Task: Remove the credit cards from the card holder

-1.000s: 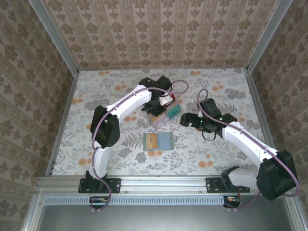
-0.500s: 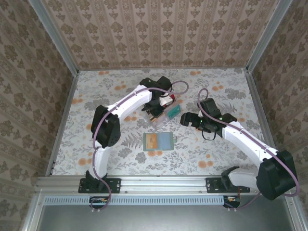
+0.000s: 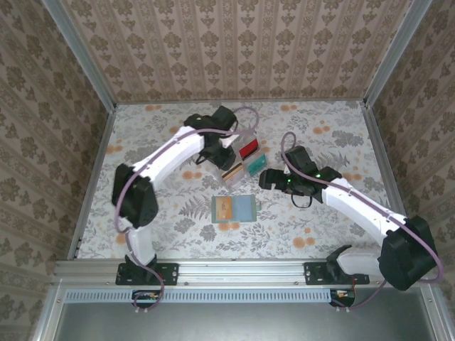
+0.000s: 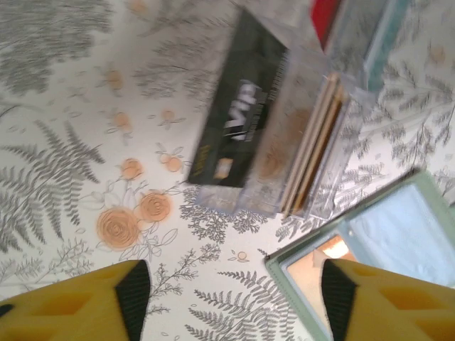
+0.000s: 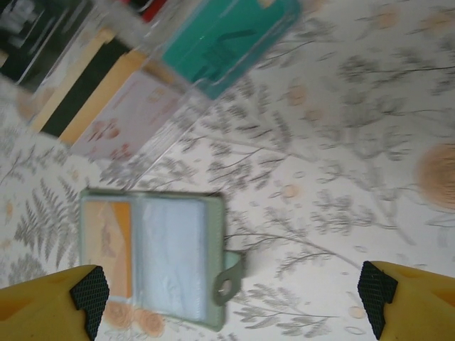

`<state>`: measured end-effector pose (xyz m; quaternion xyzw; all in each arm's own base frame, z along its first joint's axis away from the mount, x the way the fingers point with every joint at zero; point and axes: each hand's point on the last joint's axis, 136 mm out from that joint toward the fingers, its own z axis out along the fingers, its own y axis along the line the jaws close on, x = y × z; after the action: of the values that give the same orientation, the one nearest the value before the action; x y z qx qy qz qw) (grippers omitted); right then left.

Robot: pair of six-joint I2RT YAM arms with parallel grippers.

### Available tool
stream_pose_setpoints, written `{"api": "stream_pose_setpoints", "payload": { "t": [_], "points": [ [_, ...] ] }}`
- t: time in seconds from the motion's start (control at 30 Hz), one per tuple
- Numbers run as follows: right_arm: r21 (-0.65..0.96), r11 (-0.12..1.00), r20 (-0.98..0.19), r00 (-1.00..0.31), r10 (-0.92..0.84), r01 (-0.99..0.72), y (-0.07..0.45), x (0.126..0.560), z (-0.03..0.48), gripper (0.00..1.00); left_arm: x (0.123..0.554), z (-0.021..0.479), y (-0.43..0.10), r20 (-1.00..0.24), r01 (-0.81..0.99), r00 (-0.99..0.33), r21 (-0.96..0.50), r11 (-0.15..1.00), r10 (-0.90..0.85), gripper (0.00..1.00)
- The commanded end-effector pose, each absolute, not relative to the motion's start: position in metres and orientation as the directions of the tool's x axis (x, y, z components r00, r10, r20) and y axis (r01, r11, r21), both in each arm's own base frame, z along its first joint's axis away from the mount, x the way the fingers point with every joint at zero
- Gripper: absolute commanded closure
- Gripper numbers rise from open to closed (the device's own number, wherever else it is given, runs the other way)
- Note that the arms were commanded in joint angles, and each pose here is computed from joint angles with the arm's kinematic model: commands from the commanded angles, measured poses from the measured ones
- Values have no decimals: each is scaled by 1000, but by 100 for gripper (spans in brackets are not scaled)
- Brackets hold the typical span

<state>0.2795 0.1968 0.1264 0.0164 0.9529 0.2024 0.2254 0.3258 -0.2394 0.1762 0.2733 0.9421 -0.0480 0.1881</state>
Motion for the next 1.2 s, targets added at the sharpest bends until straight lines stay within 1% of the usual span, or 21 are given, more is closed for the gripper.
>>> {"api": "stream_pose_setpoints", "payload": {
  "t": [0.0, 0.07, 0.17, 0.3, 0.47, 0.57, 0.63, 0.87, 1.03, 1.17],
  "points": [
    [415, 903, -431, -898, 86, -113, 229, 280, 134, 9, 323, 183, -220, -460, 358, -845, -110, 927, 272, 27],
    [425, 895, -408, -911, 55, -136, 251, 276, 126, 12, 315, 178, -203, -477, 291, -858, -141, 946, 192, 23],
    [469, 868, -373, -927, 27, -164, 283, 271, 117, 27, 300, 172, -180, -507, 227, -855, -176, 958, 110, 16],
    [566, 813, -300, -953, 47, -138, 317, 268, 101, 36, 280, 158, -159, -496, 160, -868, -229, 960, 26, 8],
    [599, 799, -212, -973, 94, -53, 331, 274, 74, 50, 262, 143, -159, -458, 134, -888, -321, 937, -31, 0],
    [605, 796, -190, -975, 120, -20, 334, 276, 64, 56, 254, 131, -169, -411, 118, -910, -389, 914, -57, 0],
    [598, 802, -180, -975, 129, -5, 334, 277, 57, 59, 250, 123, -174, -373, 92, -924, -426, 900, -82, 4],
    [545, 838, -169, -976, 136, 22, 328, 280, 38, 63, 242, 100, -199, -252, 6, -953, -569, 822, -168, 29],
    [520, 854, -172, -975, 142, 33, 322, 281, 29, 65, 237, 92, -212, -208, -20, -961, -602, 798, -180, 47],
    [528, 849, -171, -976, 137, 27, 325, 282, 27, 67, 235, 85, -221, -171, -35, -969, -614, 788, -177, 56]
  ]
}}
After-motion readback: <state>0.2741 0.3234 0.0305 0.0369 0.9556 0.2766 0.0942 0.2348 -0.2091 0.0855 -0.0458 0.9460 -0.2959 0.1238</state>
